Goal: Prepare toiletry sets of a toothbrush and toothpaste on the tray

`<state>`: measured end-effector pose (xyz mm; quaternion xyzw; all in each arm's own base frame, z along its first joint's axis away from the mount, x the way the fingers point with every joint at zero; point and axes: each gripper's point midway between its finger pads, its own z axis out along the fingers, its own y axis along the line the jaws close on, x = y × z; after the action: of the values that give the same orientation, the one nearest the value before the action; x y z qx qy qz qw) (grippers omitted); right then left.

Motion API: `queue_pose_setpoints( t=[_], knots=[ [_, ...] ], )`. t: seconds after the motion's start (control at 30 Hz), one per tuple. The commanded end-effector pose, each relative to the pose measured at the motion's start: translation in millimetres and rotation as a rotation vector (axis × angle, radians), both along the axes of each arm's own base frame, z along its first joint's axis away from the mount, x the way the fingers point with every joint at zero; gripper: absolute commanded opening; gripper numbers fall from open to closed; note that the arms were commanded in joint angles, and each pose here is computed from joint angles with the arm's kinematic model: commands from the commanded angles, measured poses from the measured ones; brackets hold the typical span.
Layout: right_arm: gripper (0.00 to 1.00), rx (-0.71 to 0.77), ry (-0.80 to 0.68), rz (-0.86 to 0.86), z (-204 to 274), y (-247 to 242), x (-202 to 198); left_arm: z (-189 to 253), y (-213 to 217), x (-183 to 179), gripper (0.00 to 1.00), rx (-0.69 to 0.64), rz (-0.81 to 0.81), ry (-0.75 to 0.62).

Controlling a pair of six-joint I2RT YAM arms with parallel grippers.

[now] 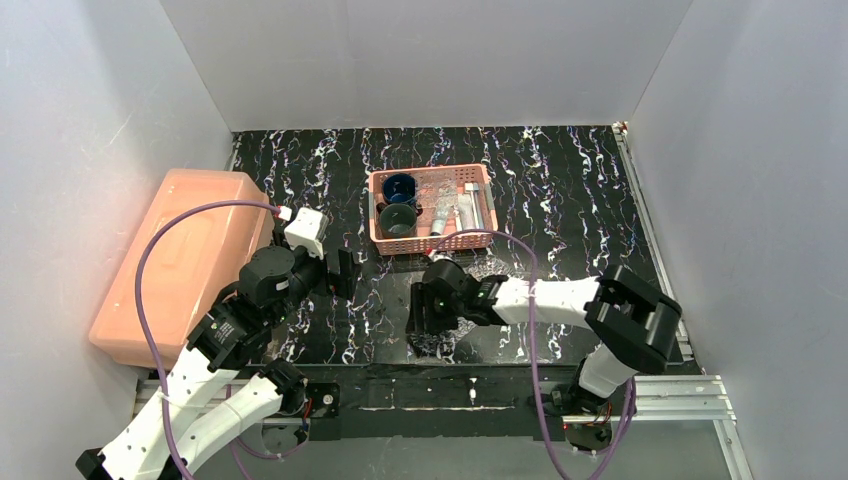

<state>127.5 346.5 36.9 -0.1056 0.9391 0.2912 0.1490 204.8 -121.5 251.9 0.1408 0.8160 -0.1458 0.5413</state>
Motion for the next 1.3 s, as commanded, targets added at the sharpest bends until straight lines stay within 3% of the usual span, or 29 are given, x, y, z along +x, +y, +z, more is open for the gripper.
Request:
queue_pose_setpoints(
  t=[0.0,0.47,0.77,1.27],
  knots=[
    [0.63,-0.135,0.023,0.041,-39.6,-7.0,-5.5,10.4,6.3,0.9,0.99,-0.007,0.030,-0.023],
    [0.64,-0.118,-0.040,0.155,-12.7,44.0,15.1,8.6,9.3,3.0,0.99,0.003,0.049,-0.023],
    [0.68,-0.234,-0.212,0.113,25.7,9.9,43.2,7.9,8.6,3.3,0.99,0.006,0.047,-0.020],
    [0.69,-0.198,-0.230,-0.046,49.3,-79.2,96.4,7.4,7.8,3.3,0.99,0.007,0.043,-0.016]
  ],
)
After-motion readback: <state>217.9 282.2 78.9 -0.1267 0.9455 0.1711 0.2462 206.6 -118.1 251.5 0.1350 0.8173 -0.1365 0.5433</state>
